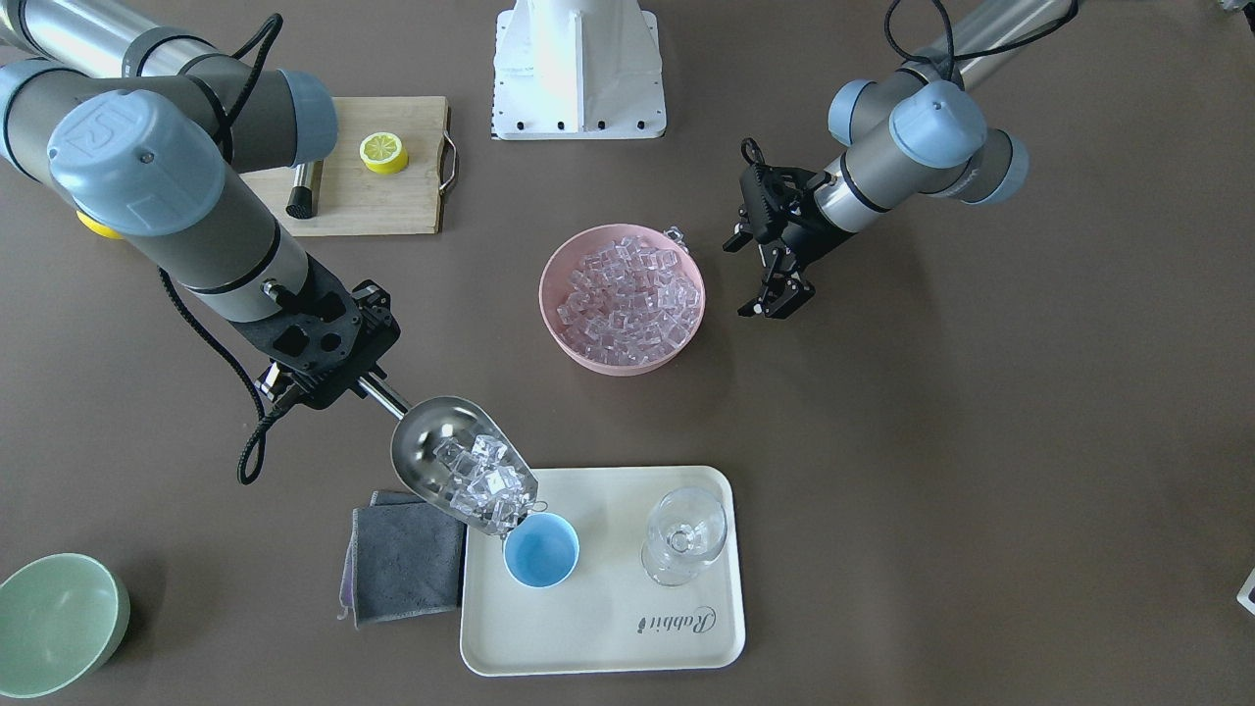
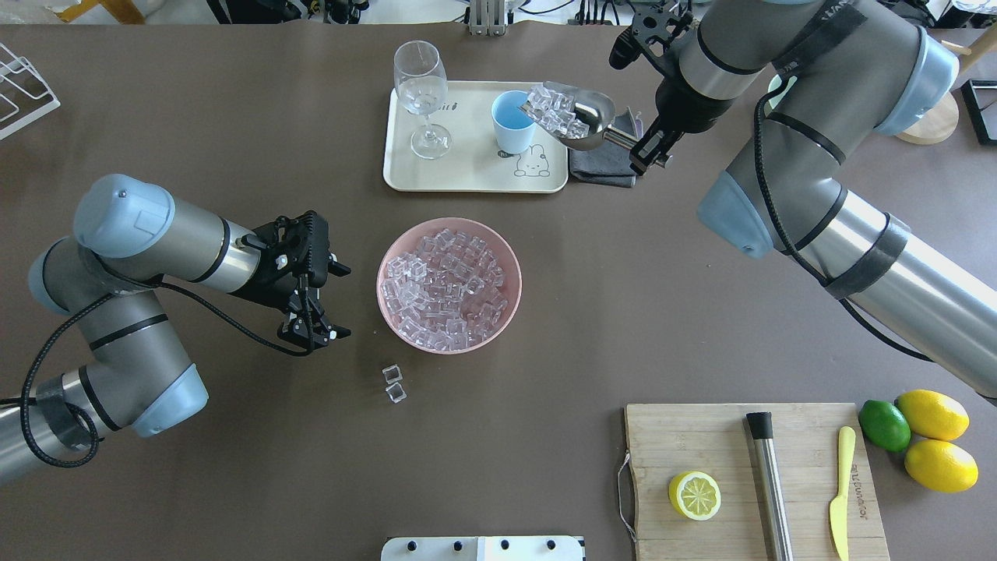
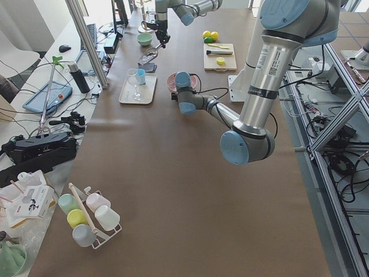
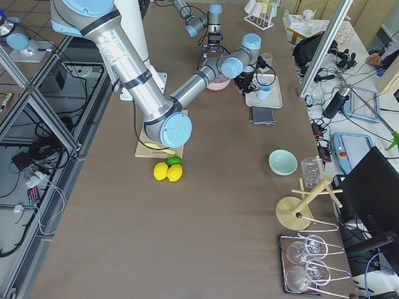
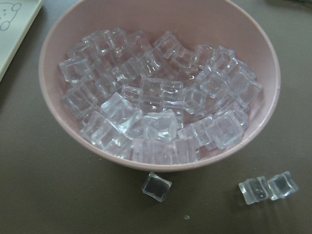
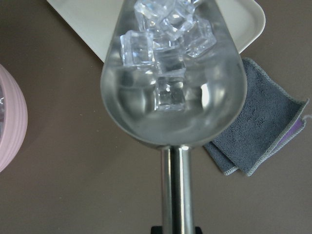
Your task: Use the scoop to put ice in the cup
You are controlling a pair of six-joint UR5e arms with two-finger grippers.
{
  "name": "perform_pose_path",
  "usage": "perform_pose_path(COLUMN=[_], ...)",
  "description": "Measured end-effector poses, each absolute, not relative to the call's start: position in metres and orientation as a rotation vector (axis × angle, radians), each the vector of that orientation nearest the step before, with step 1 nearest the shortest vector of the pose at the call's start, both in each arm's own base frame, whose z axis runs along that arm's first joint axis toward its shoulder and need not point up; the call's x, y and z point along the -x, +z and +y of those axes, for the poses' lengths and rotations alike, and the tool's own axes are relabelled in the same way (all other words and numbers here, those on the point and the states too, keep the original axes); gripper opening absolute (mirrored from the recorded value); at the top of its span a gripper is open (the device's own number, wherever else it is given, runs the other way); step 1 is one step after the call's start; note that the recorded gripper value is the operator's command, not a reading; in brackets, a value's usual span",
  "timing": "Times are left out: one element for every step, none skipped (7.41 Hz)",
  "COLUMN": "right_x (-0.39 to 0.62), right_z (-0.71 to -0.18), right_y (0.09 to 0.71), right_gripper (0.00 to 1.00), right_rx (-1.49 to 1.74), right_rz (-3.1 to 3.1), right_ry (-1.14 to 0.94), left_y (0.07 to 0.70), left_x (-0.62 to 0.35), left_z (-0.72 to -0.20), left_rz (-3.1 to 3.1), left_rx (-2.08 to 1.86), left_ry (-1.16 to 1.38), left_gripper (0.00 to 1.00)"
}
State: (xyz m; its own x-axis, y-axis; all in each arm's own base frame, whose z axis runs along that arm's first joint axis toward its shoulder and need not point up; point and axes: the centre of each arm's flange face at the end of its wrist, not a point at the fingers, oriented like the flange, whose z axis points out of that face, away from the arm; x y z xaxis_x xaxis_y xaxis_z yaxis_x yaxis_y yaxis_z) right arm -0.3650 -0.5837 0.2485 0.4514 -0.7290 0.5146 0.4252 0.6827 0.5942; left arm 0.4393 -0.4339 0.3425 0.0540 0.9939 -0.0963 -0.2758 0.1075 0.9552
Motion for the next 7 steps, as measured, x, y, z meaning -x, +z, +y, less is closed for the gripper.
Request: perform_pose_path(right_x=[0.370, 0.372, 0.373, 0.374, 0.375, 0.377, 0.379], right_z=[-0.590, -0.593, -0.594, -0.595, -0.596, -0.600, -0.602], right_y=[0.247, 0.244, 0.242, 0.239, 0.232, 0.226, 0.222], right_gripper=[0.00, 0.00, 0.00, 0.00, 0.00, 0.00, 0.00], right_rx=[-0.381, -0.355, -0.340, -0.329, -0.318, -0.306, -0.291], right_rz=[-0.818, -0.808, -0.802, -0.798, -0.793, -0.786, -0.776], right_ry=[-0.730, -0.726, -0.724, -0.721, -0.720, -0.720, -0.723], left_y=[0.328, 0.315, 0.313, 0.317, 0.319, 0.321, 0.324], left_x=[-0.419, -0.401, -0.382, -0.365, -0.355, -0.347, -0.342], left_z=[-0.441, -0.446, -0.453, -0.462, -0.467, -0.471, -0.475], left_rz=[1.011, 0.979, 0.928, 0.889, 0.867, 0.853, 0.858], left_rx=[-0.882, -0.846, -0.828, -0.800, -0.768, -0.718, -0.655], left_ry=[1.217, 1.237, 1.273, 1.282, 1.274, 1.246, 1.170], left_gripper=[0.99, 0.99, 0.99, 0.99, 0.99, 0.99, 0.99])
